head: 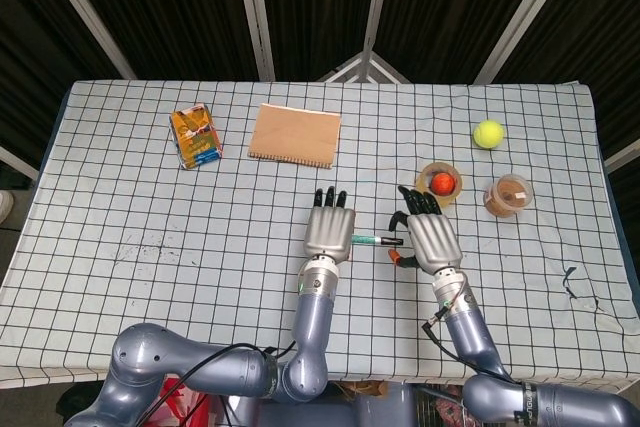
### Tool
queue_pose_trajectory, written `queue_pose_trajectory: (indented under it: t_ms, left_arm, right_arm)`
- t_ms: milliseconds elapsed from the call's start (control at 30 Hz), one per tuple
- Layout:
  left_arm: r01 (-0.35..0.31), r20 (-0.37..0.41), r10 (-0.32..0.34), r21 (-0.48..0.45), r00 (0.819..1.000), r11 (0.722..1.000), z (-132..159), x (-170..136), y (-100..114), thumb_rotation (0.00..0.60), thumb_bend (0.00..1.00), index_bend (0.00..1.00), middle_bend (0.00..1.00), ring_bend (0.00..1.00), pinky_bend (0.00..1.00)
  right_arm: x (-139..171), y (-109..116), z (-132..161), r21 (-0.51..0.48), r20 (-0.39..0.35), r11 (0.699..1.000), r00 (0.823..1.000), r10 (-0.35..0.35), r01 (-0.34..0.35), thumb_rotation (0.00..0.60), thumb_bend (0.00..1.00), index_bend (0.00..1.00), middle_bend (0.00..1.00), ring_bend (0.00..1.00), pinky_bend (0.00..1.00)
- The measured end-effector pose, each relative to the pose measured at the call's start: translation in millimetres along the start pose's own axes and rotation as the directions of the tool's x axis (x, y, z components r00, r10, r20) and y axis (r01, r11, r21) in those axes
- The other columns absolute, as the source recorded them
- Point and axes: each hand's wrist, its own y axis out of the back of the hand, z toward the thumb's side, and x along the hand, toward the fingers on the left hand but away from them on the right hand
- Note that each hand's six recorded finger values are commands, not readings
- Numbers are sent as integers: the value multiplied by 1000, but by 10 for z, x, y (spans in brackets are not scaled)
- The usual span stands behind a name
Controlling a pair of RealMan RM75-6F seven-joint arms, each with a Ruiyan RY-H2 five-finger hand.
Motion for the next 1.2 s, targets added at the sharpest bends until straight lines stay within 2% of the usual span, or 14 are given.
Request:
queue_pose_trajectory:
  t_ms: [400, 867, 1200]
  left_arm:
    - [0, 4, 0, -5, 1000, 1000, -24, -12, -13, 600, 535, 580, 105, 0, 0]
    - [0, 9, 0, -9, 1000, 1000, -36, -9, -23, 600, 535, 580, 105, 0, 0]
    - [0, 9, 0, -8, 1000, 1000, -44, -2, -31, 600, 535, 580, 106, 0, 0]
  right_arm:
    - [-47, -57, -18, -9, 9, 1000, 1000, 8, -7, 600, 328, 540, 49, 14, 0]
    - [-54, -82, -39, -18, 12, 1000, 1000, 17, -17, 600, 342, 547, 49, 14, 0]
    - [-62, -100, -52, -21, 12, 1000, 1000, 22, -21, 600, 378, 629, 49, 31, 0]
